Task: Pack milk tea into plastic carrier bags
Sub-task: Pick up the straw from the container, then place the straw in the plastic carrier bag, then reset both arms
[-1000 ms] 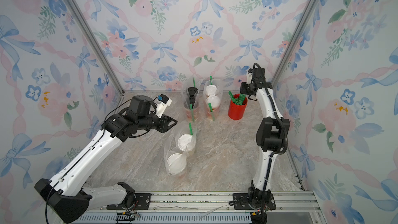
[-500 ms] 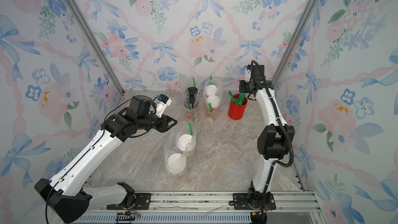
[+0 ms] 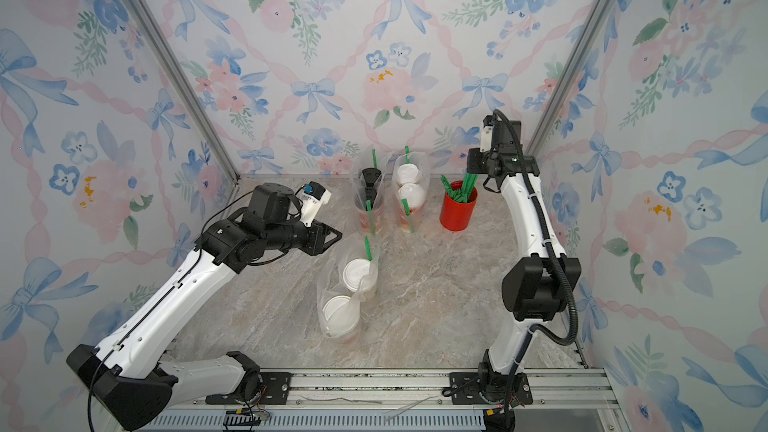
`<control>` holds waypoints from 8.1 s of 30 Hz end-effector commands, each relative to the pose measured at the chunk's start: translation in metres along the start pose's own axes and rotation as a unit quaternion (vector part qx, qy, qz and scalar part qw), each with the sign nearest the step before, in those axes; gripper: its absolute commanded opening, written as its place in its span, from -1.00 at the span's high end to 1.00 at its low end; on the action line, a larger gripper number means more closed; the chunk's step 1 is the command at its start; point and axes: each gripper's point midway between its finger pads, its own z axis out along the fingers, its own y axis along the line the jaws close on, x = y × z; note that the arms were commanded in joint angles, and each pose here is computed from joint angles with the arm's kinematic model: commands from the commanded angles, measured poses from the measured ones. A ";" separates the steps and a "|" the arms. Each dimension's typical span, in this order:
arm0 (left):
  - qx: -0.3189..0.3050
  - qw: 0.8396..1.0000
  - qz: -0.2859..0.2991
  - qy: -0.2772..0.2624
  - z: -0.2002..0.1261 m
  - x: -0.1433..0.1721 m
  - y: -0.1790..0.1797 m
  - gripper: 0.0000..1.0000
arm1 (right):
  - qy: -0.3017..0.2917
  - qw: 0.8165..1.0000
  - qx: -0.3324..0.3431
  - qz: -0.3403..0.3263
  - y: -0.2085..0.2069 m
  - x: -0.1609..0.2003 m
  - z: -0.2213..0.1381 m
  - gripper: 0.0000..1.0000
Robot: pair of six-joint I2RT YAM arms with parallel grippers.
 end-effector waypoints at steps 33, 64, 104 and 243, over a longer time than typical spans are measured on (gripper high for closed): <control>0.003 1.000 0.001 -0.014 -0.008 -0.007 -0.001 0.16 | 0.078 0.995 -0.047 0.045 0.001 0.031 0.102 0.54; 0.002 1.000 0.001 -0.026 -0.017 -0.008 -0.002 0.11 | 0.105 0.993 -0.052 0.030 0.014 0.048 0.127 0.49; 0.022 0.998 -0.051 -0.042 -0.057 0.012 -0.016 -0.09 | -0.152 0.982 -0.102 -0.052 0.113 -0.071 -0.167 0.83; -0.393 0.888 0.011 -0.240 0.027 0.108 0.271 -0.87 | -0.168 0.980 0.103 0.007 -0.036 0.259 0.005 -0.93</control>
